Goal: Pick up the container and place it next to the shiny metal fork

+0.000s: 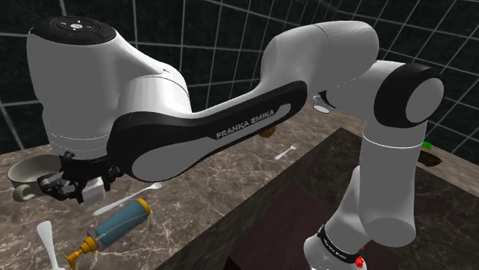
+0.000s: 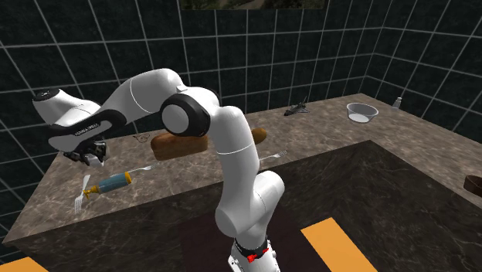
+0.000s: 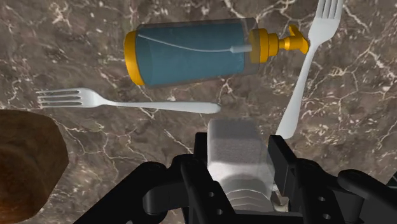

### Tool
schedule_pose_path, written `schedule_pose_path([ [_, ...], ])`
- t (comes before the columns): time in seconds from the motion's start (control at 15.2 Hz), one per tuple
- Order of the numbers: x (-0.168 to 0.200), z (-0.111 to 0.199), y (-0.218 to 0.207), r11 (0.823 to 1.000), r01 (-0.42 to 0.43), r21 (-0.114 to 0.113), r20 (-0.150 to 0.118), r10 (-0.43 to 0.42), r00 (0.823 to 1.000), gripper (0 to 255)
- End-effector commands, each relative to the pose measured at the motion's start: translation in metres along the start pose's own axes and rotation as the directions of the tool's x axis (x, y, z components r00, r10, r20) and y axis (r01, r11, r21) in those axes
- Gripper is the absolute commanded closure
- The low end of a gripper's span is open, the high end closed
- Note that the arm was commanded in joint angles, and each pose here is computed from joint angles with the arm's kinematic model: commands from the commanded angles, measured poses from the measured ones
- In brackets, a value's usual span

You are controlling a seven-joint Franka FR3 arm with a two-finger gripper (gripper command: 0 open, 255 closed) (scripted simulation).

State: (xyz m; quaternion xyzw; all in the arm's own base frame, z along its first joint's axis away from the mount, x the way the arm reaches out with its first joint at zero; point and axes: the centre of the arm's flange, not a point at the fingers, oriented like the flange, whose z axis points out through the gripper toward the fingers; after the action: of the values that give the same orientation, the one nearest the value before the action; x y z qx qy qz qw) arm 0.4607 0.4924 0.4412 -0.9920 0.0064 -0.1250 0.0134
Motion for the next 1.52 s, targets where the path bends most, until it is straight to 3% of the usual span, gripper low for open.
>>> schedule_pose_path([
  [0.0,-0.002,0.010,0.001,1.000,0.000,0.000,0.000,0.000,1.000,255],
  [1.19,-0.025,0.102,0.003,1.000,0.000,0.000,0.000,0.000,1.000,255],
  [1.45,-0.026,0.104,0.003,1.000,0.000,0.000,0.000,0.000,1.000,255],
])
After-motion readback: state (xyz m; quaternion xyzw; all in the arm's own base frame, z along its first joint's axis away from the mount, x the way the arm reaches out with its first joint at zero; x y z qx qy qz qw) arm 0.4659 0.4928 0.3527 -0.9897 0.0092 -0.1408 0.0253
